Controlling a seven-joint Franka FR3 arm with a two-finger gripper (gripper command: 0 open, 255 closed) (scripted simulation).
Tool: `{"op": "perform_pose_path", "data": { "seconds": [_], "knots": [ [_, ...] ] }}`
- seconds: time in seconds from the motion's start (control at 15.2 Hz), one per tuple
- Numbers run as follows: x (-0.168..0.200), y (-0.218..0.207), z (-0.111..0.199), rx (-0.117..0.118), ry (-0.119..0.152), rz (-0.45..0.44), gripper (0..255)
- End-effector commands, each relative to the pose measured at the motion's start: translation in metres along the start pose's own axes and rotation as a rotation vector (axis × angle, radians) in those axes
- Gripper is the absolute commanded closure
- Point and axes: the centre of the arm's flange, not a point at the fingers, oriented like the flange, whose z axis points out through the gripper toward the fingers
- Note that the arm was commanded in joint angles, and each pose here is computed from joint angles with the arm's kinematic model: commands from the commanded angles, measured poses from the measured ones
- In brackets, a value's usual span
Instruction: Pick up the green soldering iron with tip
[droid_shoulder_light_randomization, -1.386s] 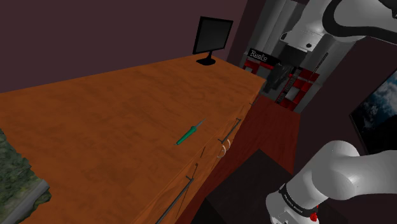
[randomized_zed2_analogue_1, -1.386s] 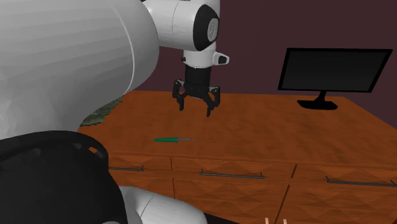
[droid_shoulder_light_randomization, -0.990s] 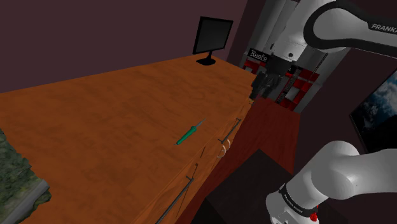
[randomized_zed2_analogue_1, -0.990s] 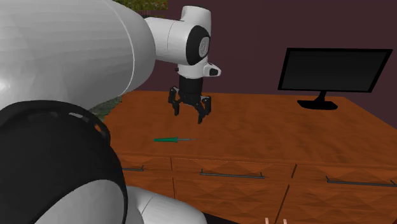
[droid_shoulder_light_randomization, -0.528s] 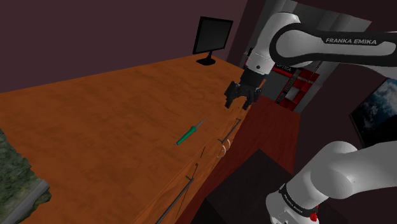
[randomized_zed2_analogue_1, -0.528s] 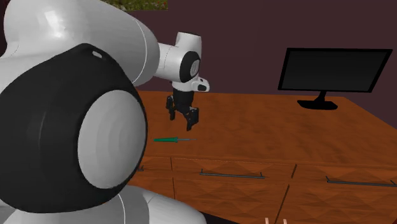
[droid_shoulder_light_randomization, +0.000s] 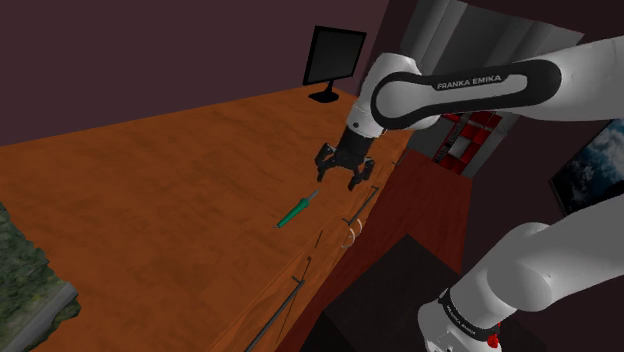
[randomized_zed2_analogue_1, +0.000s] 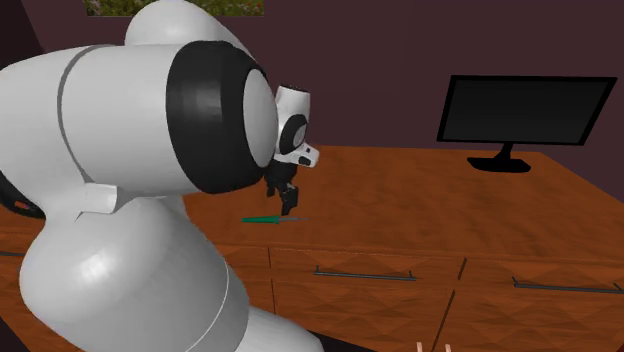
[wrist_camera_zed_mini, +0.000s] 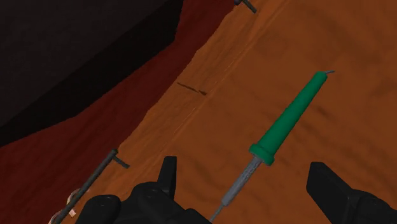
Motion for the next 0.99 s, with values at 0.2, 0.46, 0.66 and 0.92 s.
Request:
{"op": "perform_pose_path", "data": {
  "seconds": [0.2, 0.46, 0.66, 0.92],
  "knots": [
    [0.025, -0.033, 0.049, 0.024, -0.017, 0.190, 0],
    [0.038, -0.043, 0.079, 0.033, -0.023, 0.262, 0],
    [0.040, -0.041, 0.095, 0.033, -0.023, 0.262, 0],
    [0.042, -0.039, 0.108, 0.033, -0.023, 0.262, 0]
  ]
}}
